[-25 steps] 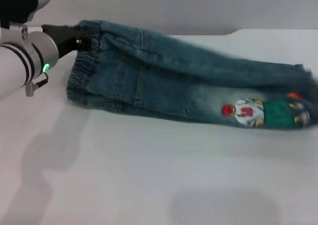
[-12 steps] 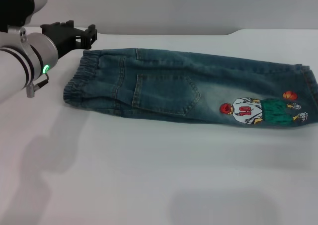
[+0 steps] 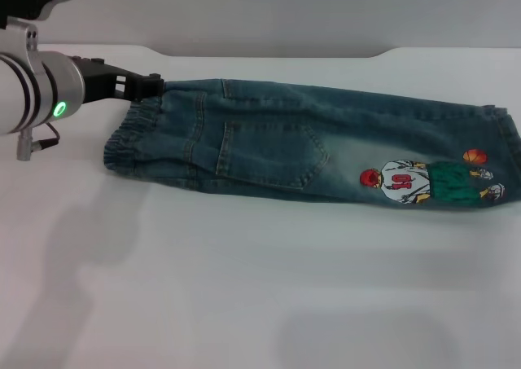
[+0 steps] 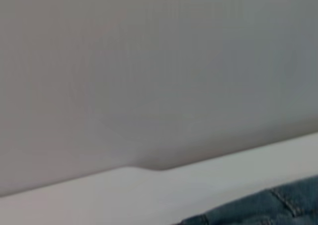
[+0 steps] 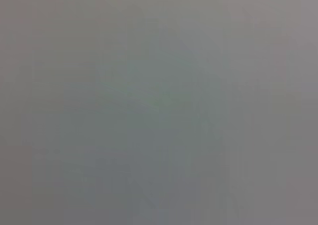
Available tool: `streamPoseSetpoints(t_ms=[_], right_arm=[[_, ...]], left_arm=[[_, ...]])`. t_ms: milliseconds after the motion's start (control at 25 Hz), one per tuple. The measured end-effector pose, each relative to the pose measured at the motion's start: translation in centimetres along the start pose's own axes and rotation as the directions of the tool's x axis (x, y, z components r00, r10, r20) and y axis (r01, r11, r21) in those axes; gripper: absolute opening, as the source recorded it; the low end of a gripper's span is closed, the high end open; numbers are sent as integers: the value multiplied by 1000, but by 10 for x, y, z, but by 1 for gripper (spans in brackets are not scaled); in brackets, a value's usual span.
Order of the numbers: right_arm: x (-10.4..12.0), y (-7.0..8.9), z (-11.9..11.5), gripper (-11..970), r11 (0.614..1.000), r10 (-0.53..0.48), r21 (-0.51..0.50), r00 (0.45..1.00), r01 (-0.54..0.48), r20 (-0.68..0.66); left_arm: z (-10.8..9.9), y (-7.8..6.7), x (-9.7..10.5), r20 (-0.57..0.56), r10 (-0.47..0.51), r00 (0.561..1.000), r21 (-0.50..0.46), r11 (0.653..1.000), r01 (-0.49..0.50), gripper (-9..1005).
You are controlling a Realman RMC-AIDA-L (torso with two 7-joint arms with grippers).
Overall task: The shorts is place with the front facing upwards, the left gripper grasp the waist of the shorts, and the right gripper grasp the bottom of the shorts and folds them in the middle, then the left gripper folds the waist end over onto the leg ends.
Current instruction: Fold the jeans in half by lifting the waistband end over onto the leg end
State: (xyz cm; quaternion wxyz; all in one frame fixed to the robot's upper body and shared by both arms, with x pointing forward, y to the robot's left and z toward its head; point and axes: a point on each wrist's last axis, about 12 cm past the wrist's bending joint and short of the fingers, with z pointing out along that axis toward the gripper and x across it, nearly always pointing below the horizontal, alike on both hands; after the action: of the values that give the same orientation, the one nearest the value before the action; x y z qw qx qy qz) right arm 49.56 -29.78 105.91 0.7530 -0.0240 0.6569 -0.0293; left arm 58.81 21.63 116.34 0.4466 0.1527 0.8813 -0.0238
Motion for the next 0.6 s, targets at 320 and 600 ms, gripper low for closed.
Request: streamPoseSetpoints(t_ms=[320,600], right_arm=[[16,30,16,424,989,-44,-146,998,38,-37],[19,52,14,93,971,-53,-235,998,41,-45]], left_arm=[[1,-4,-10,-189,43,981,16,999,-40,852],[9,-4,-8,-292,49,955,19,999,-45,851]])
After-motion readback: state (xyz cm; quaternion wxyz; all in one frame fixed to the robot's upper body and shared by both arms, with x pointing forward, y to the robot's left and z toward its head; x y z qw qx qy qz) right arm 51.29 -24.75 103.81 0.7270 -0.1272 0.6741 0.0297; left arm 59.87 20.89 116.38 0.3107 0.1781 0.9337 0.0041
